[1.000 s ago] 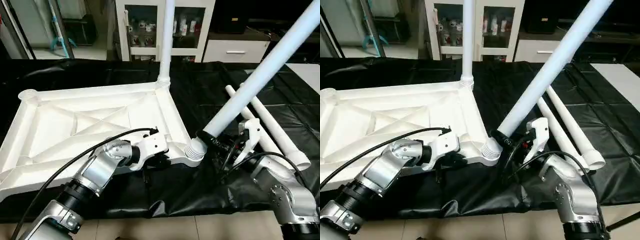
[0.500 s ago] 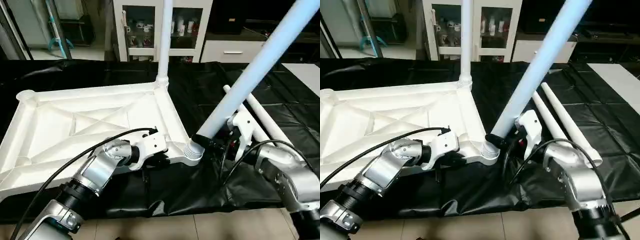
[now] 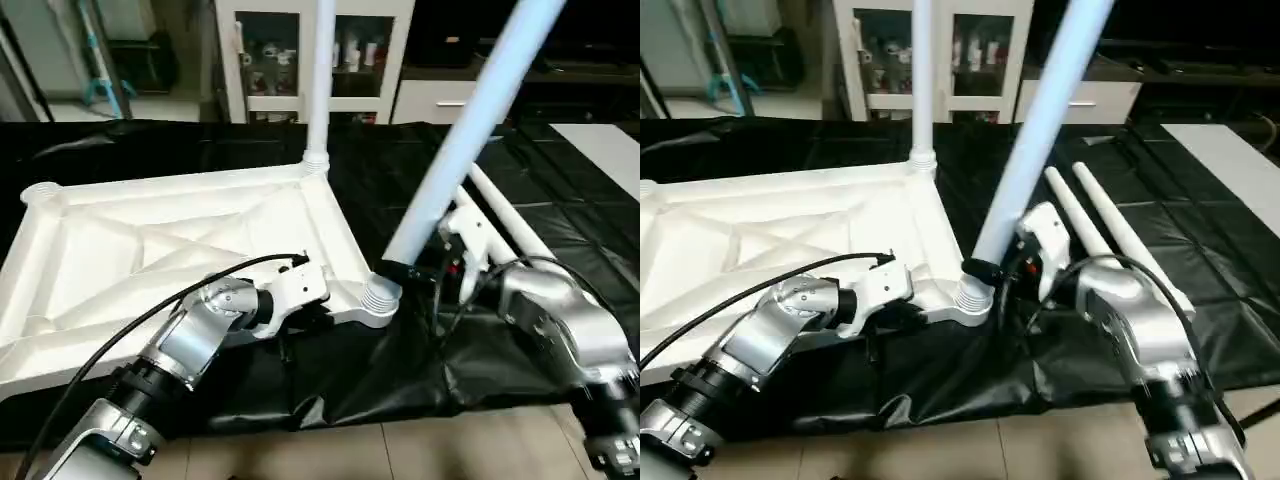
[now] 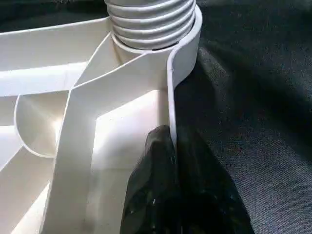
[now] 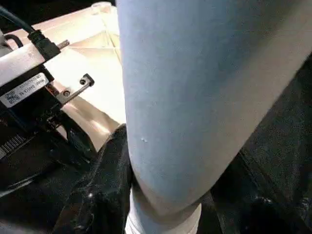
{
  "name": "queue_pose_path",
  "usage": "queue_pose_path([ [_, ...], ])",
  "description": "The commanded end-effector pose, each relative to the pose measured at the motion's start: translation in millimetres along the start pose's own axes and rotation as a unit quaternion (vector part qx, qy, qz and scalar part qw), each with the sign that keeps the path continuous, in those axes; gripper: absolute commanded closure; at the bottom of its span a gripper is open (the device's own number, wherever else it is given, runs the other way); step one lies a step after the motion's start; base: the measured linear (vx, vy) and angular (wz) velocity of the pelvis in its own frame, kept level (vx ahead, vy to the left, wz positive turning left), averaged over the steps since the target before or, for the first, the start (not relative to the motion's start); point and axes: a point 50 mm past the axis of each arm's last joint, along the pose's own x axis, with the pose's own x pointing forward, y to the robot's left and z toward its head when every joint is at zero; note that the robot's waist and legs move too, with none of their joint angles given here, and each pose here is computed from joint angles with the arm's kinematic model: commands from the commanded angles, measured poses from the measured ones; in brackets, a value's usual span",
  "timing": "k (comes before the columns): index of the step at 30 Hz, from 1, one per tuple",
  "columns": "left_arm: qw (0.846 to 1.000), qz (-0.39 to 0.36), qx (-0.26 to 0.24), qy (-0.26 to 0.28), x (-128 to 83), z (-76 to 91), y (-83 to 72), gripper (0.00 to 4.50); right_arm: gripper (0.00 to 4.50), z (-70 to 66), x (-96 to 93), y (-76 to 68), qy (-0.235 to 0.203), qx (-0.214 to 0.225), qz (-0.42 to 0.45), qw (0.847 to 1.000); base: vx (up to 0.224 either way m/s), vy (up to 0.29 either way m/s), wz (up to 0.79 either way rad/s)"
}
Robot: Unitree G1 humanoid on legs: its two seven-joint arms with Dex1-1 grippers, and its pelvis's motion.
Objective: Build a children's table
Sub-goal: Insert table leg to table base
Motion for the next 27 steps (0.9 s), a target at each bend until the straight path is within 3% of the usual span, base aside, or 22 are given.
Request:
queue_pose_path([
  [1, 1.0, 0.003, 0.009, 0.01, 2.1, 0.4, 0.9, 4.5, 2.67, -32.7, 0.3, -3.1, 0.085, 0.031, -0.015, 0.996, 0.0, 0.0, 0.0],
  [6, 1.0, 0.001, 0.009, 0.01, 2.8, 0.2, -0.5, 4.5, 2.67, -28.8, 8.4, -3.4, 0.079, 0.027, -0.009, 0.996, 0.0, 0.0, 0.0],
  [10, 1.0, -0.001, 0.009, 0.009, 3.3, 0.4, -1.3, 4.5, 2.67, -33.5, 12.2, -1.8, 0.089, 0.027, -0.002, 0.996, 0.0, 0.0, 0.0],
  [17, 1.0, 0.002, 0.011, 0.004, 4.8, 3.9, -0.2, 4.5, 2.67, -63.6, 10.5, 3.4, 0.125, 0.05, 0.0, 0.991, 0.0, 0.0, 0.0],
  [27, 1.0, 0.003, 0.013, 0.001, 4.1, 5.5, 1.3, 4.5, 2.67, -83.8, 10.0, 9.6, 0.14, 0.06, -0.011, 0.988, 0.0, 0.0, 0.0],
])
